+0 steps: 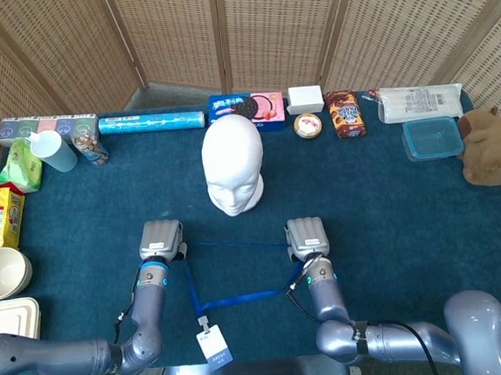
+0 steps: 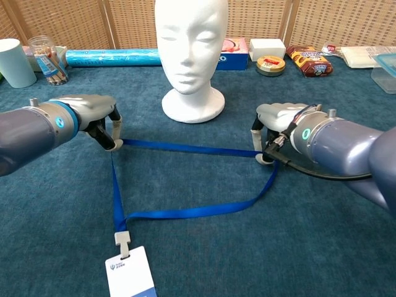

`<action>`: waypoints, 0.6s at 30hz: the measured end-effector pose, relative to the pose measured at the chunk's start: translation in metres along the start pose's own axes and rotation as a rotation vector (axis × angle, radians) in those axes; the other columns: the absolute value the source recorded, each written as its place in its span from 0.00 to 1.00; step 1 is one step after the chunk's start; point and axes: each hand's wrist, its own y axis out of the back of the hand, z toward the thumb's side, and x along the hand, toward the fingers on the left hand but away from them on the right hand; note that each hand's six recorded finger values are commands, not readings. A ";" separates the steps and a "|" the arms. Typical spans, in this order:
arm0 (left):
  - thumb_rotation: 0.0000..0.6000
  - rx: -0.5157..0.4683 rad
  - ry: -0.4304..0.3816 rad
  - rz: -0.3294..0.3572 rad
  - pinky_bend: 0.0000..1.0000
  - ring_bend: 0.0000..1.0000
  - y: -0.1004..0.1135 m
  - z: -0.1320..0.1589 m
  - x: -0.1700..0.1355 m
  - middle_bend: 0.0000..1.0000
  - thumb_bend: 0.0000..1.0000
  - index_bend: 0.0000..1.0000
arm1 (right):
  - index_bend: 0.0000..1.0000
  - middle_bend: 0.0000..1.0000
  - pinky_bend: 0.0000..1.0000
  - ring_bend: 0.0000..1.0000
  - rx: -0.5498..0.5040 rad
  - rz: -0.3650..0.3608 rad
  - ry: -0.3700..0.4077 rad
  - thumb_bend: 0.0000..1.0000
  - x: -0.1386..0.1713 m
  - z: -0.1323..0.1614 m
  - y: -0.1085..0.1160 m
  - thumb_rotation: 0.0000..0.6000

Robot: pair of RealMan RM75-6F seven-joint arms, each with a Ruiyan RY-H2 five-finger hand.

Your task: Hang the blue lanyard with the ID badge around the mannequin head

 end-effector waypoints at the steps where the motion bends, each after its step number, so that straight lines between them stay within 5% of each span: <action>1: 0.85 -0.011 -0.001 0.007 1.00 1.00 0.002 -0.002 -0.001 1.00 0.45 0.64 | 0.61 0.97 1.00 1.00 -0.006 -0.002 0.005 0.46 0.001 0.000 0.001 1.00; 18: 0.86 -0.148 -0.135 0.182 1.00 1.00 0.054 -0.038 -0.044 1.00 0.45 0.64 | 0.61 0.98 1.00 1.00 -0.180 -0.118 0.247 0.46 0.063 0.024 0.063 1.00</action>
